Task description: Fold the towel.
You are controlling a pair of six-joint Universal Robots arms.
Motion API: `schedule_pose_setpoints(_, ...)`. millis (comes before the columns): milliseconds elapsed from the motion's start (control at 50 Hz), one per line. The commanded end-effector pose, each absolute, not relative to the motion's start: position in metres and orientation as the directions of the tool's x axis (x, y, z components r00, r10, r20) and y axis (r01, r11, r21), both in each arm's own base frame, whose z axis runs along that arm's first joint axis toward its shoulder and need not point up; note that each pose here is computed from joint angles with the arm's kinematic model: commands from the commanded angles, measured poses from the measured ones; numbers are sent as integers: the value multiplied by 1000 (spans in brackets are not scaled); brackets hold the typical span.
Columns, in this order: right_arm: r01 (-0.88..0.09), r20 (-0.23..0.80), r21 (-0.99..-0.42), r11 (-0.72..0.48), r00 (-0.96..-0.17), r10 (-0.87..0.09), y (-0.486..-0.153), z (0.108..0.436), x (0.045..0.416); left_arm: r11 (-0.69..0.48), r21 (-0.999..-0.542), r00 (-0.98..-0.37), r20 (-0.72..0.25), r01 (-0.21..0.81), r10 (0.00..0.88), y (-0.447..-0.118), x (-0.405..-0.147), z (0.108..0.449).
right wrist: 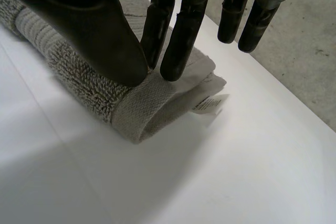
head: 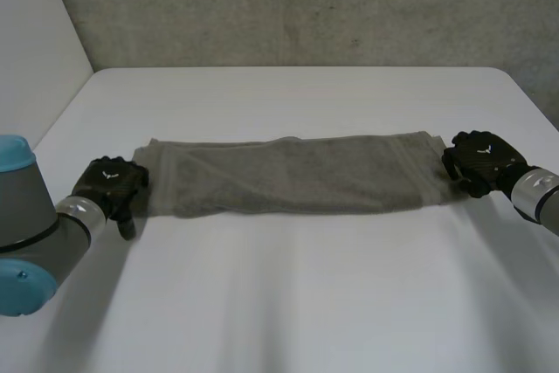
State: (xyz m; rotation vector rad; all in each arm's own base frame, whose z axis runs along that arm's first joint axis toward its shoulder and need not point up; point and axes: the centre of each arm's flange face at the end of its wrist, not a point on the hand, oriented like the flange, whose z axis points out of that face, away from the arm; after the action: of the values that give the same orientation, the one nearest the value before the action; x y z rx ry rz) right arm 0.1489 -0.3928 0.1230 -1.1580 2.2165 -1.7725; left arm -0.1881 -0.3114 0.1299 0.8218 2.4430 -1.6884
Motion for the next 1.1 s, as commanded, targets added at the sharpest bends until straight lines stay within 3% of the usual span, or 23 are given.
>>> schedule_pose_setpoints(20, -505, 376, -861, 65, -716, -588, -395, 115, 149, 222, -864, -857, -351, 451, 377, -315, -190, 133)
schedule_pose_setpoints(840, -500, 367, -860, 105, -747, -554, -399, 113, 130, 201, -882, -870, -338, 425, 358, -319, -190, 142)
schedule_pose_setpoints(1000, -490, 367, -864, 118, -773, -518, -401, 124, 109, 205, -881, -870, -337, 426, 361, -316, -190, 142)
schedule_pose_setpoints(1100, -474, 378, -872, 124, -813, -443, -407, 142, 63, 203, -882, -870, -338, 426, 359, -315, -190, 143)
